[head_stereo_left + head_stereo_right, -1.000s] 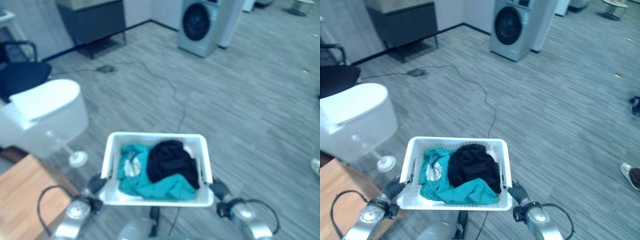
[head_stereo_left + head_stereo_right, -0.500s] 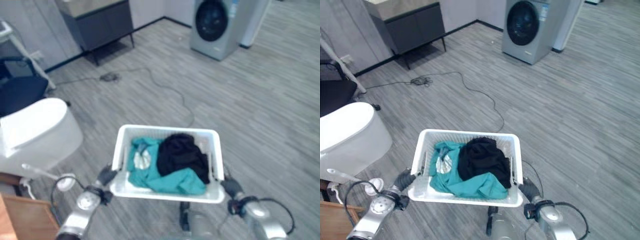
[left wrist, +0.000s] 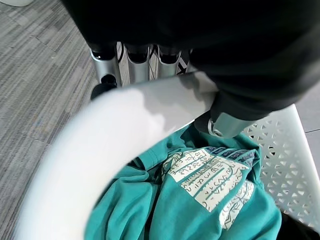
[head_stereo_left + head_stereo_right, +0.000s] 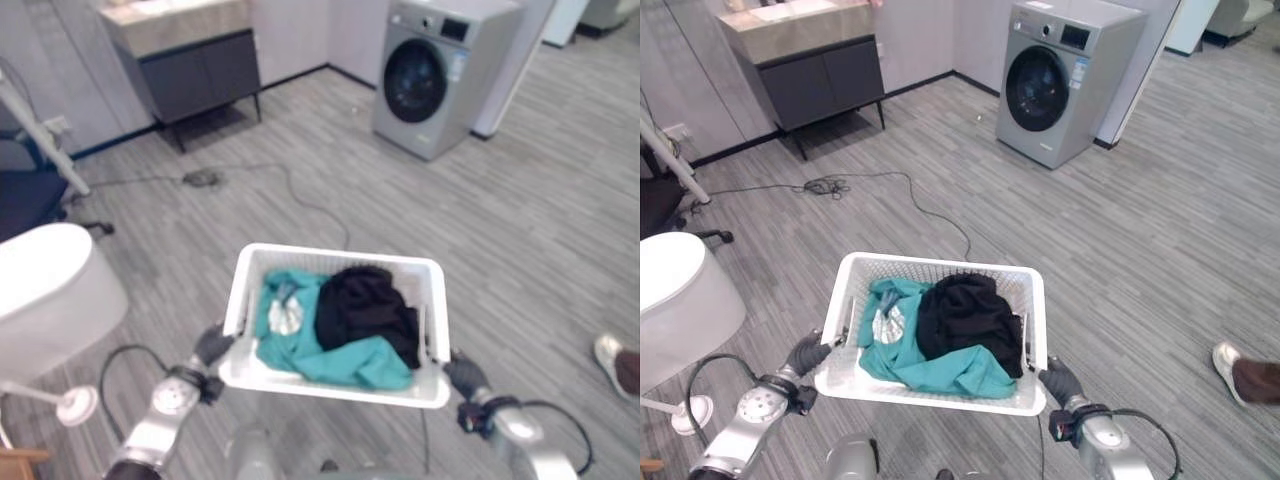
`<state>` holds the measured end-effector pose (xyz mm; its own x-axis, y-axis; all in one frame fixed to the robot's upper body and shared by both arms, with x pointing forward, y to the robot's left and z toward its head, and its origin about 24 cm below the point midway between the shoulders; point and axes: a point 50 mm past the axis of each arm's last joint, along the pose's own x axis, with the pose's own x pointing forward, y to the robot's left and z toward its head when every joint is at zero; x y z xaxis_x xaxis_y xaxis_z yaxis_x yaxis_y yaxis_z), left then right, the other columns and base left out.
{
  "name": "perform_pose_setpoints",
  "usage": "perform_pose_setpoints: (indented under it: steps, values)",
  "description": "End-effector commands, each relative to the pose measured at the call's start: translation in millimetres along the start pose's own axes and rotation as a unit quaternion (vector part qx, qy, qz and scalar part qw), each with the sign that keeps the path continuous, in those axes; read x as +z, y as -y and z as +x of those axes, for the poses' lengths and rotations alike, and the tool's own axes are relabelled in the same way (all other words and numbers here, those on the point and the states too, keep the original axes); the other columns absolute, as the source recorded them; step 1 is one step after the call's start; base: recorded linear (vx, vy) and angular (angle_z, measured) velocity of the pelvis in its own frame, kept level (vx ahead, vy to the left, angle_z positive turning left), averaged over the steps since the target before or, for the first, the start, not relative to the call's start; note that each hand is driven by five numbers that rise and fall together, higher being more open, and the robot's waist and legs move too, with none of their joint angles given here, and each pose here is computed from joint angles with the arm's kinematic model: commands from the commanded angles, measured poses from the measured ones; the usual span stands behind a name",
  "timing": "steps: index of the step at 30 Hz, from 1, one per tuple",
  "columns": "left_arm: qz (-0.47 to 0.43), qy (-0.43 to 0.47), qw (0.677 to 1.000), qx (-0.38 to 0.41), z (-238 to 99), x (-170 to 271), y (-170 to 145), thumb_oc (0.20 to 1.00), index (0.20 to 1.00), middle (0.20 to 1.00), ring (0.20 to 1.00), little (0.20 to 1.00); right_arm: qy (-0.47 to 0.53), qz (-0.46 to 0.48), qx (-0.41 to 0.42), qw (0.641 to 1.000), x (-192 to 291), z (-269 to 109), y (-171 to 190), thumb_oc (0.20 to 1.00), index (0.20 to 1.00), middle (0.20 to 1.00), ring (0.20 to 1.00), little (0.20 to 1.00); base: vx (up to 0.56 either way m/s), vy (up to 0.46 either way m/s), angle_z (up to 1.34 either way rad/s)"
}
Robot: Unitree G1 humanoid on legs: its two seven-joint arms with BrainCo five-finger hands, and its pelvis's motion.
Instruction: Grab the laundry basket,head to the washer,open it,put in the laundry and shut it.
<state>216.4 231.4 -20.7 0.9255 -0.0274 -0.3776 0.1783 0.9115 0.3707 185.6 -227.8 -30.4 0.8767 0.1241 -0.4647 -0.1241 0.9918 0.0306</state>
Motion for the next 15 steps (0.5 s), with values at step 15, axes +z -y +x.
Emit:
perform_pose_setpoints:
  steps: [15]
  values:
    - [-0.039,0.084,0.995,0.036,6,33,-30,0.2,0.2,0.2,0.2,0.2,0.113,0.05,0.094,0.988,34,12,-34,0.2,0.2,0.2,0.2,0.2,0.44,0.153,-0.28]
